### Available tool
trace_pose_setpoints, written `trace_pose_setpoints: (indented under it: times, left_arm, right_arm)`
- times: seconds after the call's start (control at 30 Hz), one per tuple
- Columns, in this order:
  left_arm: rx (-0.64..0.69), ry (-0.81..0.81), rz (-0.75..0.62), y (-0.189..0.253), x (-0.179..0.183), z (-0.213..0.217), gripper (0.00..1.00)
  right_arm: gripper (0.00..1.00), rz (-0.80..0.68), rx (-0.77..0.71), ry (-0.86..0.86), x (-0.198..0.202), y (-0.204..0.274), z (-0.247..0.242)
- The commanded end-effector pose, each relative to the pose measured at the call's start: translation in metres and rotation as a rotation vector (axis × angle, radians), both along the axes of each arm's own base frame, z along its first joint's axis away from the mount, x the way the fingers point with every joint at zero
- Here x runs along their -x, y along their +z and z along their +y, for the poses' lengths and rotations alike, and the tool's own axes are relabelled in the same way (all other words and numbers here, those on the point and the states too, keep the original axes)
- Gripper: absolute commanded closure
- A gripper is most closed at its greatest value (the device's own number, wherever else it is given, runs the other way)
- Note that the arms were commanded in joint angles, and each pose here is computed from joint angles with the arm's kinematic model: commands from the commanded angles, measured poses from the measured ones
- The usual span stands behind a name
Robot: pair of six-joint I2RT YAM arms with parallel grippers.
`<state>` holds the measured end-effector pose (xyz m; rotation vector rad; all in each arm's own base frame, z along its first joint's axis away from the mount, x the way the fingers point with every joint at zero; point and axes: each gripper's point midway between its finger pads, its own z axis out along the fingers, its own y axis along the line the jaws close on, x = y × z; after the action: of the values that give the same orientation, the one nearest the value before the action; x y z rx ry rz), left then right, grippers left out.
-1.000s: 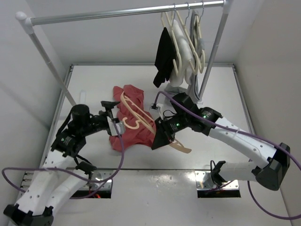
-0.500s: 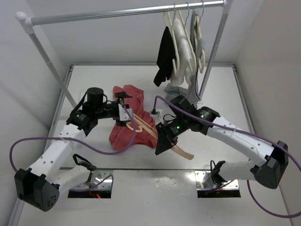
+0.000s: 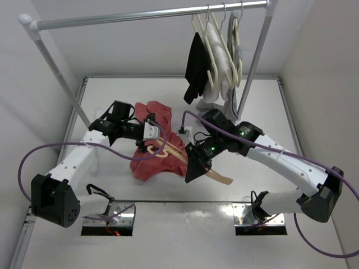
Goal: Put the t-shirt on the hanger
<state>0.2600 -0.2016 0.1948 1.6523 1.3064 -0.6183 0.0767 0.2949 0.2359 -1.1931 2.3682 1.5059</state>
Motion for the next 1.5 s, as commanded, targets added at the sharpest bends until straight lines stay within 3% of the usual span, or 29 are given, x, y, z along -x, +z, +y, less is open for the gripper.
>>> trace_pose_setpoints:
  times: [0.0, 0.03, 0.07, 0.13, 0.17, 0.23, 0.37, 0.43, 0.47, 0.5, 0.6, 0.73, 1.0, 1.17, 1.2, 1.23, 1.27, 1.37, 1.43, 1.47]
  left_arm:
    - [0.014, -0.063, -0.037, 0.013, 0.001, -0.01, 0.11]
    - [0.014, -0.063, -0.037, 0.013, 0.001, -0.01, 0.2]
    - [0.016, -0.043, -0.024, 0.012, -0.001, -0.007, 0.41]
    - [0.024, -0.012, 0.001, 0.015, -0.004, -0.004, 0.62]
    - [0.03, -0.005, 0.0, 0.019, -0.002, -0.003, 0.88]
    - [0.04, 0.027, 0.029, 0.022, -0.001, 0.0, 1.0]
    - [0.026, 0.018, 0.048, 0.021, 0.009, 0.004, 1.0]
    - [0.012, -0.009, 0.054, 0.016, 0.017, 0.005, 1.0]
    - [0.012, -0.009, 0.052, 0.018, 0.02, 0.006, 1.0]
    - [0.009, -0.013, 0.053, 0.017, 0.021, 0.006, 1.0]
    - [0.003, -0.017, 0.017, 0.022, 0.026, 0.007, 1.0]
    - [-0.003, -0.043, 0.018, 0.016, 0.033, 0.004, 1.0]
    - [-0.039, -0.016, 0.017, 0.008, 0.03, 0.009, 1.0]
    - [-0.015, -0.018, 0.026, 0.012, 0.03, 0.004, 1.0]
    - [-0.009, -0.007, 0.037, 0.013, 0.029, 0.004, 1.0]
    - [-0.008, -0.002, 0.047, 0.013, 0.03, 0.004, 1.0]
    - [-0.002, 0.002, 0.04, 0.015, 0.028, 0.003, 1.0]
    - [0.001, 0.02, 0.036, 0.018, 0.026, 0.003, 1.0]
    - [0.005, 0.031, 0.059, 0.014, 0.027, 0.003, 0.98]
    - [0.006, 0.037, 0.07, 0.014, 0.027, 0.003, 0.88]
  right_arm:
    - [1.0, -0.04, -0.057, 0.052, 0.002, 0.016, 0.004]
    - [1.0, -0.046, -0.063, 0.052, 0.001, 0.017, 0.005]
    - [1.0, -0.052, -0.058, 0.046, -0.001, 0.016, 0.005]
    - [1.0, -0.068, -0.061, 0.026, -0.004, 0.015, 0.001]
    - [1.0, -0.061, -0.037, 0.018, -0.004, 0.006, -0.001]
    - [1.0, -0.115, 0.006, -0.033, -0.012, -0.004, -0.006]
    - [1.0, -0.264, 0.182, -0.253, -0.056, -0.032, -0.019]
    - [0.87, -0.328, 0.237, -0.321, -0.075, -0.034, -0.024]
    - [0.63, -0.345, 0.237, -0.335, -0.081, -0.029, -0.021]
    - [0.5, -0.356, 0.235, -0.343, -0.084, -0.028, -0.021]
    - [0.22, -0.406, 0.169, -0.358, -0.092, -0.013, -0.01]
    - [0.13, -0.485, 0.024, -0.383, -0.108, 0.009, 0.011]
    - [0.1, -0.5, -0.083, -0.325, -0.113, 0.02, 0.04]
    - [0.15, -0.512, -0.098, -0.363, -0.125, 0.021, 0.048]
    - [0.21, -0.496, -0.092, -0.37, -0.126, 0.016, 0.05]
    - [0.44, -0.48, -0.105, -0.371, -0.125, 0.019, 0.052]
    - [0.6, -0.464, -0.093, -0.375, -0.125, 0.014, 0.053]
    - [0.94, -0.447, -0.087, -0.382, -0.126, 0.006, 0.055]
    - [1.0, -0.449, -0.079, -0.402, -0.128, 0.006, 0.052]
    - [1.0, -0.438, -0.061, -0.399, -0.126, -0.001, 0.05]
